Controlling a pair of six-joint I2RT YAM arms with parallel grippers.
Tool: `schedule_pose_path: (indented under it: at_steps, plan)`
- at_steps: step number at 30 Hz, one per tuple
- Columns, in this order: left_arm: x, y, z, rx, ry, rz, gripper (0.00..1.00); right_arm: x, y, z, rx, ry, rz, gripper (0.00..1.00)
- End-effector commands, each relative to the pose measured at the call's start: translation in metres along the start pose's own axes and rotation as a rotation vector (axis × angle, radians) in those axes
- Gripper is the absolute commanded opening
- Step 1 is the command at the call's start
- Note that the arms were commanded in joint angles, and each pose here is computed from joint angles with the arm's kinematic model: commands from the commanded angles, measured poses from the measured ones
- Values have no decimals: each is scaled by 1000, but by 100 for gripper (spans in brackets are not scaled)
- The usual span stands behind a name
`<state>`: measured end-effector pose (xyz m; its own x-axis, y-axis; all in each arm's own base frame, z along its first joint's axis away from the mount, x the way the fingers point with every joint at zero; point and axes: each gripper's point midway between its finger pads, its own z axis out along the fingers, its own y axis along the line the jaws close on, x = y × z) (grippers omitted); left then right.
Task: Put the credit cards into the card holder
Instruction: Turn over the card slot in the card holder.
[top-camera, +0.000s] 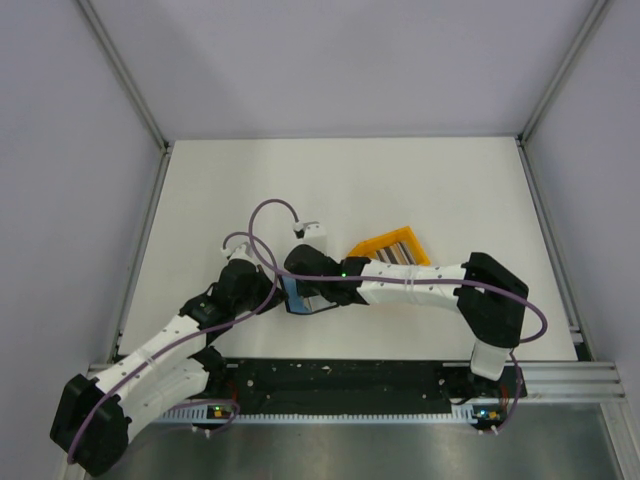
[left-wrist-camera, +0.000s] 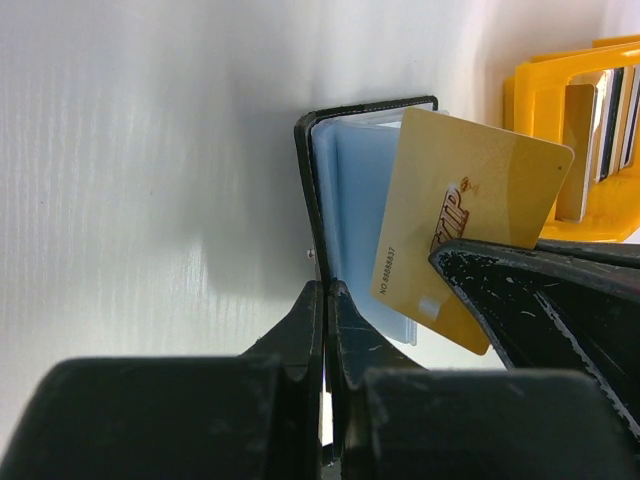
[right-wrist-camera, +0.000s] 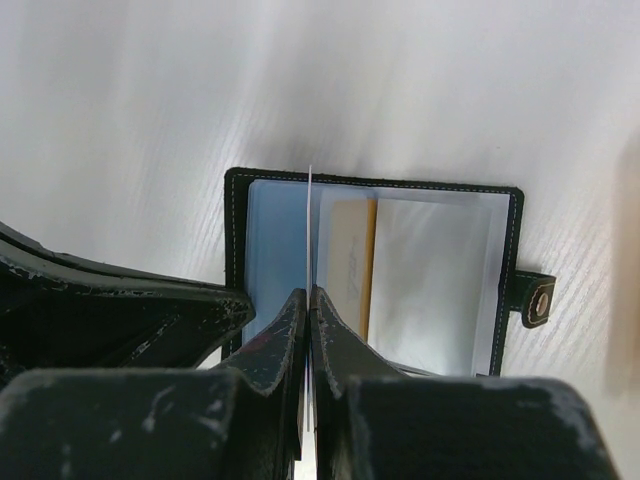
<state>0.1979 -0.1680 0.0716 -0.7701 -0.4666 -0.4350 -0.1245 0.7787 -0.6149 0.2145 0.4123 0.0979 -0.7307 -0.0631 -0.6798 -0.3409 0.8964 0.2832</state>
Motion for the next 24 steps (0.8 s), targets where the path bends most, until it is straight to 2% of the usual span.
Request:
schedule_pose_path:
  at_steps: [1, 9, 18, 24]
  plan:
    - [-3, 10, 3, -46, -29, 5, 0, -20, -4, -11, 9, -56, 6, 0]
    - [7, 34, 7, -138, 0, 17, 0, -24, -37, -16, 71, -66, 46, 0]
    - [8, 38, 9, -154, 11, 46, 0, -35, -34, -29, 4, -63, 68, 0]
    - [11, 46, 13, -193, 29, 63, 0, -12, -52, -20, 26, 10, 124, 0]
